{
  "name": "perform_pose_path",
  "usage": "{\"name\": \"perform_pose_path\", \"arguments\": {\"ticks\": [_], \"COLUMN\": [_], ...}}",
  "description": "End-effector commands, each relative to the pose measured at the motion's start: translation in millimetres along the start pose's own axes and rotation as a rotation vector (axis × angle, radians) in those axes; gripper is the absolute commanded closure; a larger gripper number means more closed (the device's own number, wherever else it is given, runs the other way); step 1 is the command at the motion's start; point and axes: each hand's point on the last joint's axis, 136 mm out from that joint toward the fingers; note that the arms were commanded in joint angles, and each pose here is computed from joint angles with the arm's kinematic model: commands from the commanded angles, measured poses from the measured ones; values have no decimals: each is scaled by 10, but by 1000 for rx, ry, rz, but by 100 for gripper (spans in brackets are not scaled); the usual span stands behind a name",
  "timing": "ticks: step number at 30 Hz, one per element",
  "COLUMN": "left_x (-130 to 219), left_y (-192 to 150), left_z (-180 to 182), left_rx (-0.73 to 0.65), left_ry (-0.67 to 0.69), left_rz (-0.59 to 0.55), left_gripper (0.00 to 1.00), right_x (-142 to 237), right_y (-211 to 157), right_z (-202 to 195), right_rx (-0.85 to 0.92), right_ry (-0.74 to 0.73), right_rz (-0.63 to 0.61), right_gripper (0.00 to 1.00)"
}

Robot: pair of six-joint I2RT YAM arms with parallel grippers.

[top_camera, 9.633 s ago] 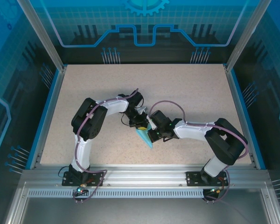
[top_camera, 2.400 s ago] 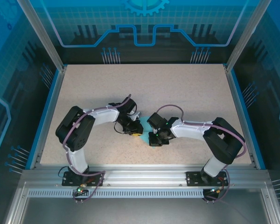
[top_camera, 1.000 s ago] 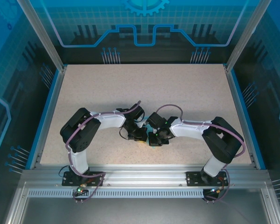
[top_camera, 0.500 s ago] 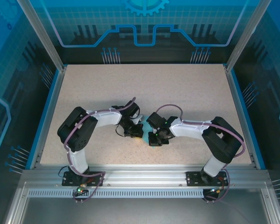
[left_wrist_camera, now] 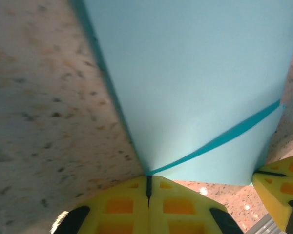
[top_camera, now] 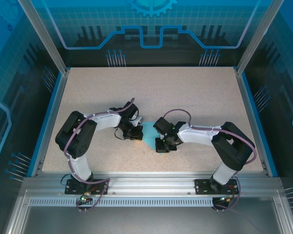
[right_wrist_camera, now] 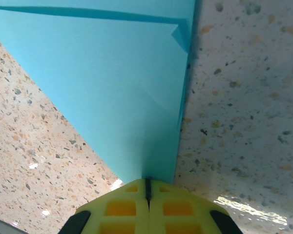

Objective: Fold a paper plane with a square sheet of paper (fold left side to right side)
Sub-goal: Third fold the triangle at the center of the table, then fourth fold the wing at the center of the table.

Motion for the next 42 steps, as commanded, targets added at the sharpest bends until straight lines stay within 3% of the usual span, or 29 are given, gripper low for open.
{"name": "perform_pose_path", "arguments": {"ticks": [1, 5, 10, 15, 18, 22, 27, 34, 38, 42], "left_x": [128, 284, 535, 677, 691, 622, 481, 310, 267, 209], "left_y": [-38, 16, 49, -3, -27, -47, -66, -76, -64, -65], "left_z": [270, 168, 31, -36, -98, -204, -235, -277, -311, -346], "left_rx": [20, 31, 69, 155, 218, 289, 352, 380, 375, 369], "left_ry": [109, 81, 46, 24, -24, -127, -195, -225, -225, -222], "left_rz": [-9, -59, -138, -188, -216, -226, -206, -158, -146, -122], "left_gripper": [94, 87, 74, 53, 41, 36, 34, 33, 33, 33], "right_x": [-129, -26, 248, 609, 661, 571, 419, 220, 181, 192], "right_y": [-216, -111, 33, 230, 353, 477, 588, 682, 717, 729], "right_z": [-442, -178, 27, 159, 144, 197, 314, 243, 171, 115], "right_rx": [-17, 33, 92, 169, 220, 290, 332, 321, 311, 306], "right_ry": [-151, -45, 29, 63, 58, 66, 101, 43, 5, -13], "right_rz": [78, 30, -55, -131, -151, -156, -159, -137, -136, -139], "right_gripper": [100, 100, 81, 61, 53, 49, 48, 52, 63, 80]}}
Point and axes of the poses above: each hand's point on the last joint's axis, 136 mm out from that joint toward the fingers, its own x axis back along the fingers, its own z axis along the line the jaws close on, y = z × x, and after that the axes turned 14 degrees about -x, right-handed
